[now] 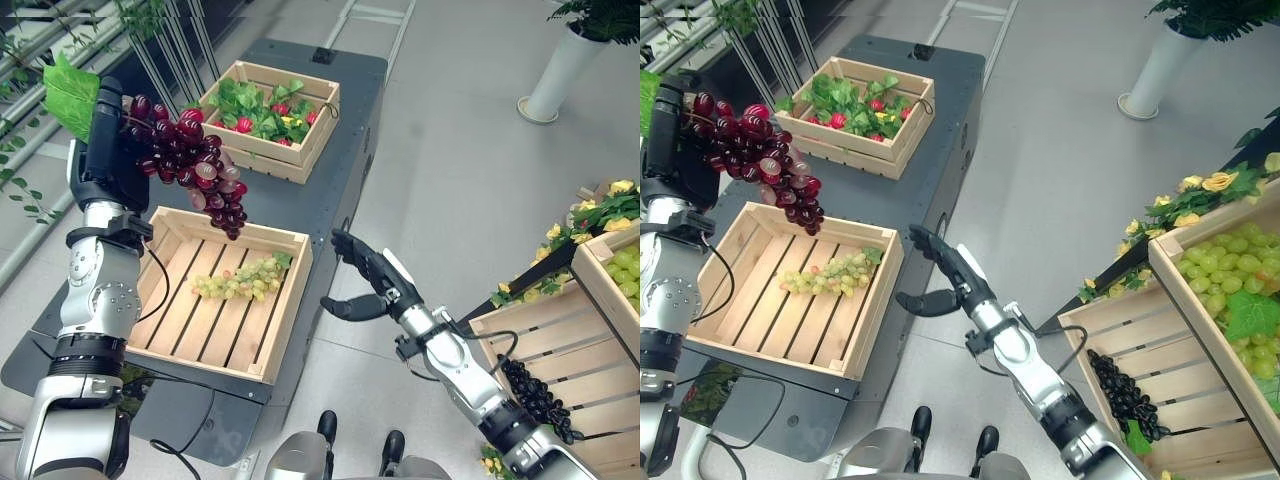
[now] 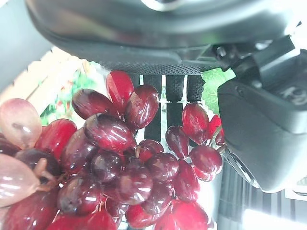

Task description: Pick up the fruits from the basket on one side to the basket on the other side

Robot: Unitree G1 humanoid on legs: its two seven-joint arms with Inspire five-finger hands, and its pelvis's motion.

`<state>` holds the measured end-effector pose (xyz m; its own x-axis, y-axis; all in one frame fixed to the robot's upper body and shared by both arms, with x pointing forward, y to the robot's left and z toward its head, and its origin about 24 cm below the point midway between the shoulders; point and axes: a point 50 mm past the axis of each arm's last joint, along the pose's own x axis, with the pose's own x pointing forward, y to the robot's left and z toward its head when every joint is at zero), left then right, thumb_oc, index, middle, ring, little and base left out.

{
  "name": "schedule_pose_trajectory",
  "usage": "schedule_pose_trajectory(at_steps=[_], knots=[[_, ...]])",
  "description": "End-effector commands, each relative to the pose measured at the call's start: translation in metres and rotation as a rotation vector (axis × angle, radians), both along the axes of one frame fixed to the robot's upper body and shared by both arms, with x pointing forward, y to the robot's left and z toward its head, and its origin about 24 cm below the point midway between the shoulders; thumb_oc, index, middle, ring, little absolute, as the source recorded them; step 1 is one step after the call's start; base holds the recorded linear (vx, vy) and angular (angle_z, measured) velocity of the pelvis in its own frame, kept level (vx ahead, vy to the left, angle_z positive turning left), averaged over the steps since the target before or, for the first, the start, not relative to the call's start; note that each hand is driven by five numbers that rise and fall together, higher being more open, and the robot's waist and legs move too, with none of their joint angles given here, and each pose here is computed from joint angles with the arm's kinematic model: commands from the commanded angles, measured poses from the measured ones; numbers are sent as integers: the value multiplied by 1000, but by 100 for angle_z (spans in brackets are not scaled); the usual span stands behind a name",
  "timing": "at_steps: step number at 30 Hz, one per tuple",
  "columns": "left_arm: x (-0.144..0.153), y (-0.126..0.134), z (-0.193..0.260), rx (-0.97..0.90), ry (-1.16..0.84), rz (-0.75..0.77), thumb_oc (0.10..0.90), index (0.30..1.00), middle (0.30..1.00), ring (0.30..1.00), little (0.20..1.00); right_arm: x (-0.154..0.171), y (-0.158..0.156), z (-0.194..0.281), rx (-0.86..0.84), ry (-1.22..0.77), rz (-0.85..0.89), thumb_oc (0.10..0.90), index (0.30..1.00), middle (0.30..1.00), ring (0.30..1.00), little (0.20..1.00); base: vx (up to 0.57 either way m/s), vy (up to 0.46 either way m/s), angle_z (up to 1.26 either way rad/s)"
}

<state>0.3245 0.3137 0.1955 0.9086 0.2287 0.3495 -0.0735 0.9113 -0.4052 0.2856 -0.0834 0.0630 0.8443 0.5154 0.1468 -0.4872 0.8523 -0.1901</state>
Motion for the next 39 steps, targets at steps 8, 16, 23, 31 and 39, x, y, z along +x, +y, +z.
schedule_pose_trajectory(at_steps=[8, 16, 23, 31, 39], knots=[[32, -57, 77, -12, -239, -168, 400, 300, 300, 300, 300, 21, 54, 39, 302, 122, 119, 800, 900, 900, 900, 900, -6, -84, 4], [48, -106, 86, -46, -245, -303, 400, 300, 300, 300, 300, 41, 82, 68, 428, 207, 149, 800, 900, 900, 900, 900, -20, -78, 2], [52, -144, 96, -51, -266, -400, 400, 300, 300, 300, 300, 56, 95, 92, 493, 234, 137, 800, 900, 900, 900, 900, -27, -55, 5], [55, -164, 94, -33, -244, -440, 400, 300, 300, 300, 300, 62, 104, 123, 559, 193, 88, 800, 900, 900, 900, 900, -7, -12, 2], [58, -164, 89, -3, -213, -427, 400, 300, 300, 300, 300, 71, 94, 147, 594, 126, 19, 800, 900, 900, 900, 900, -1, 2, 0]])
